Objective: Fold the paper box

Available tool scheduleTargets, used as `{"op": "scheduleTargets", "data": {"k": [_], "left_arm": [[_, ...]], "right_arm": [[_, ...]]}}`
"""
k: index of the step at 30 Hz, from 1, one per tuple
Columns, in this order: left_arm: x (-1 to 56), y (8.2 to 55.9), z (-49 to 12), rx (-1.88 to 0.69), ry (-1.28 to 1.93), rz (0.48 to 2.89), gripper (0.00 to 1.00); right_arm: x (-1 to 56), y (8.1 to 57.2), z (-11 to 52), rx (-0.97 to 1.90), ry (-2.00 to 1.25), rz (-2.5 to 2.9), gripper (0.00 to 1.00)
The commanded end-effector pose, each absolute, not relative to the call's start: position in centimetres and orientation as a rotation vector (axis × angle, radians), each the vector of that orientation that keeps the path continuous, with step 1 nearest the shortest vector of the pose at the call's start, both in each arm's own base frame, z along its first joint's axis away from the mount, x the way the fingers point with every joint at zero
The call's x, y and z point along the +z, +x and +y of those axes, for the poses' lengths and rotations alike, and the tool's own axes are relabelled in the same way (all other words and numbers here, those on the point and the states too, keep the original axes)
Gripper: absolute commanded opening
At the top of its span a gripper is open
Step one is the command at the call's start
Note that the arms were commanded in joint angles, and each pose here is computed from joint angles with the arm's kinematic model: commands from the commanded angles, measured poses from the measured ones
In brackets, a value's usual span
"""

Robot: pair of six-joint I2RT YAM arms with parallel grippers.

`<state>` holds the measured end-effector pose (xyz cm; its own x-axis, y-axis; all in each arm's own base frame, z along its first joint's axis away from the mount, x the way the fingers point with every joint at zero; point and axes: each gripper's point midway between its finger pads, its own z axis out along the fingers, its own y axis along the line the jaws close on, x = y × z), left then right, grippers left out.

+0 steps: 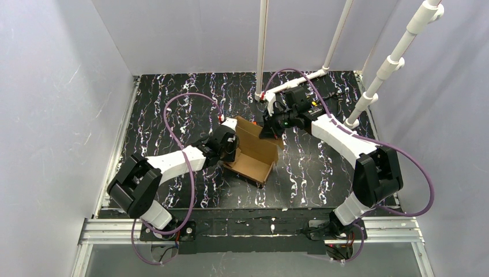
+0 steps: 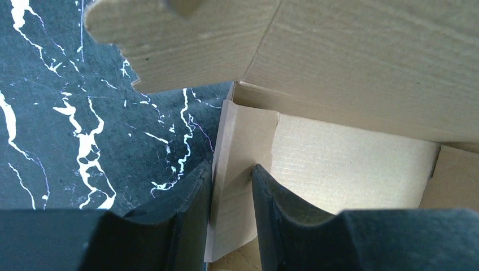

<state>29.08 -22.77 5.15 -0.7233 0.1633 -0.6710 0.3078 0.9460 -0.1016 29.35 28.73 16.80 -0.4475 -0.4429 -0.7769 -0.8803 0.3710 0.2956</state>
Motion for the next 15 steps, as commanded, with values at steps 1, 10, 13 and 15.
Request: {"op": "scheduleTargets", "data": {"k": [1, 10, 13, 15], "left_arm": [[4.7, 28.8, -22.8, -0.232, 0.355, 2.431, 0.31], [4.5, 28.8, -23.0, -0.255, 0.356, 2.426, 0.19], [4.5, 28.6, -23.5, -0.287, 0.361, 2.426, 0.07], [4.3, 28.6, -23.6, -0.293, 0.362, 2.429, 0.09]], "right_arm": [[18.7, 28.6, 29.6, 1.018, -1.154, 1.953, 0.01], [18.8, 28.4, 29.6, 1.025, -1.156, 1.948, 0.01], [18.8, 28.4, 29.6, 1.025, -1.156, 1.947, 0.01], [18.8, 28.4, 29.6, 1.027, -1.157, 1.946, 0.01]]}}
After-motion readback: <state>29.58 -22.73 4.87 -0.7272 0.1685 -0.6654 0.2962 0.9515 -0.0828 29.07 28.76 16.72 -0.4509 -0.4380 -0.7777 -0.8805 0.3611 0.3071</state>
